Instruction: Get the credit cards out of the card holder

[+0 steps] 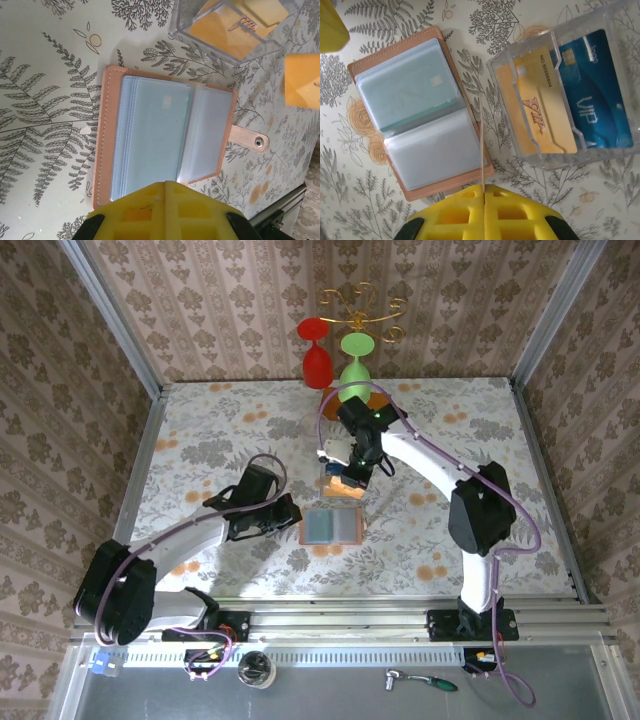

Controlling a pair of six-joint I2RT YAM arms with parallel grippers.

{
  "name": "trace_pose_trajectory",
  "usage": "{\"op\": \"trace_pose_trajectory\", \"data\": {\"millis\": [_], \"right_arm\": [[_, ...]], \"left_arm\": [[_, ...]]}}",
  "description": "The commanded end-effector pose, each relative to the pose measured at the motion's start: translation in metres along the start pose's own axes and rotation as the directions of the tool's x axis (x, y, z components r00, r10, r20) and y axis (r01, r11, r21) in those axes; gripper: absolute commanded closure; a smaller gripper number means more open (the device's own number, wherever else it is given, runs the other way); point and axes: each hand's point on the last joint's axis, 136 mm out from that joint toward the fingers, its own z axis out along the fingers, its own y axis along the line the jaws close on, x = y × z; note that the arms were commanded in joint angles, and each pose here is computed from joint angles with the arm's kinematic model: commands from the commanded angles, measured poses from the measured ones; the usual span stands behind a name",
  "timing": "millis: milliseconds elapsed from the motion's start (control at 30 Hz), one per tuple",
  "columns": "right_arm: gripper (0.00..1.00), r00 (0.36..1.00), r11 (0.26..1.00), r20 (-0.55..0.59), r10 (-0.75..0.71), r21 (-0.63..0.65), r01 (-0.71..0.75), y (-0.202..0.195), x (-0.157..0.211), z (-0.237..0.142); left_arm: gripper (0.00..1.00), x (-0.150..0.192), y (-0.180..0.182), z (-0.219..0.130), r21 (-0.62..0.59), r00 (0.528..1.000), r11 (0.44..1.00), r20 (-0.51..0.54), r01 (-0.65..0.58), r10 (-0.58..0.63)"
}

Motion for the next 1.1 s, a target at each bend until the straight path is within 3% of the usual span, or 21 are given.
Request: {"op": "trace_pose_trajectory", "data": {"millis": [0, 533, 1067], "right_arm": [[0.97, 0.994, 0.996, -0.072, -0.085, -0.031, 0.083, -0.004, 0.007, -0.003], [0.98, 0.983, 0.987, -0.100, -0.155, -0.068, 0.149, -0.043, -0.017, 0.015], [0.95, 0.979, 0.982, -0.123, -0.161, -0.123, 0.146, -0.044, -0.014, 0.045]], "left_arm": [[1.00, 0.003, 0.015, -0.006, -0.053, 0.999, 0.998, 0.010, 0.041, -0.040], [0.99, -0.004, 0.031, -0.013, -0.097, 0.995, 0.990, 0.026, 0.100, -0.098], [0.99, -0.004, 0.047, -0.020, -0.116, 0.991, 0.985, 0.024, 0.132, -0.130]]}}
